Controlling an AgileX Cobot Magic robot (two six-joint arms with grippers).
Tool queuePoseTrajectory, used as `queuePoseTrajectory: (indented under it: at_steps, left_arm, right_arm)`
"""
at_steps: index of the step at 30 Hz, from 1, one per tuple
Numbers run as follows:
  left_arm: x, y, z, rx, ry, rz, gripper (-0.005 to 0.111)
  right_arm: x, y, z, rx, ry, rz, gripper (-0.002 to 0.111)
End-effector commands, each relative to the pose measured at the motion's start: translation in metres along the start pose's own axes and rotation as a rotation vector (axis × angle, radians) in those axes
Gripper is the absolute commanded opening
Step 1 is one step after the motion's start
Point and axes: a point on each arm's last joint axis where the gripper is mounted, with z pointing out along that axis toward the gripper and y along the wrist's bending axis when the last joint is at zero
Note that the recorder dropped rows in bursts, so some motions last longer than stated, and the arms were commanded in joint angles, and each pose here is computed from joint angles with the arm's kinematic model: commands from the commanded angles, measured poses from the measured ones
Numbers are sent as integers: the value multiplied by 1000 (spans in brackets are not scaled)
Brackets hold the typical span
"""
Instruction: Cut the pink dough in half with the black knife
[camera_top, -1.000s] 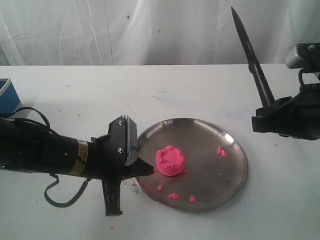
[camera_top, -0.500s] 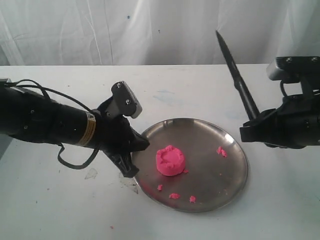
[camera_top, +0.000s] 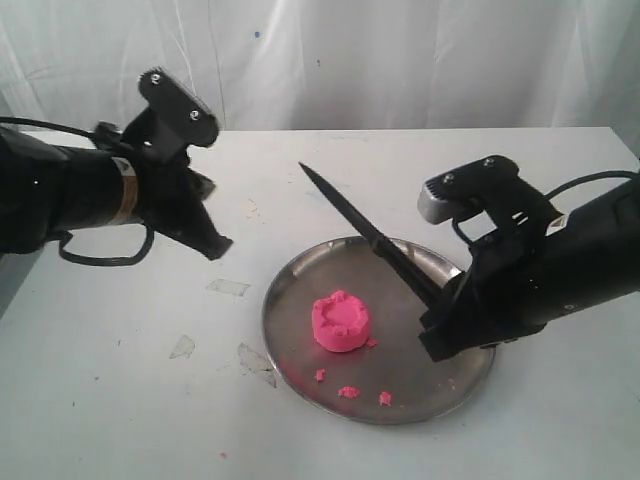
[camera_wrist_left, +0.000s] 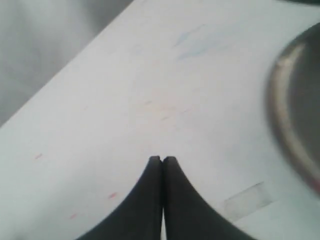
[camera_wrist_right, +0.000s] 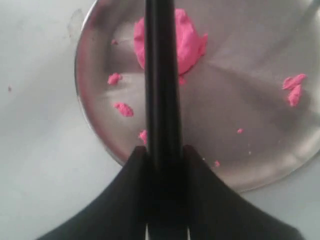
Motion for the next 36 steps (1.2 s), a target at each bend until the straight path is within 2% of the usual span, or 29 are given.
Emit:
queuePoseTrajectory:
  at_steps: [1, 2, 4, 7, 9, 12, 14, 16, 19, 26, 36]
  left_arm:
    - [23, 19, -2, -264, 167, 70, 0]
    - [26, 19, -1, -256, 214, 106, 0]
    - [27, 16, 2, -200, 287, 70, 0]
    - [22, 3, 6, 2, 359, 87, 0]
    - [19, -7, 5, 156, 386, 164, 0]
    - [11, -25, 3, 408, 380, 203, 0]
    - [4, -36, 2, 562, 362, 179, 0]
    - [-5, -40, 2, 627, 320, 153, 0]
    - [-14, -38, 5, 593, 261, 107, 0]
    - [-21, -30, 17, 467, 157, 74, 0]
    - [-17, -30, 39, 381, 117, 34, 0]
  right_arm:
    - [-1, -2, 2, 83, 107, -27, 0]
    - [-2, -3, 1, 92, 116, -37, 0]
    - [-3, -3, -1, 94, 120, -53, 0]
    - [-3, -4, -1, 95, 122, -91, 0]
    - [-3, -4, 0, 97, 118, -105, 0]
    - [-6, -6, 4, 109, 98, -105, 0]
    - [-5, -7, 9, 103, 118, -101, 0]
    - [-2, -8, 14, 88, 160, -95, 0]
    - [3, -6, 18, 57, 216, -80, 0]
    - [0, -10, 25, 74, 187, -77, 0]
    - [5, -13, 50, 36, 257, -26, 0]
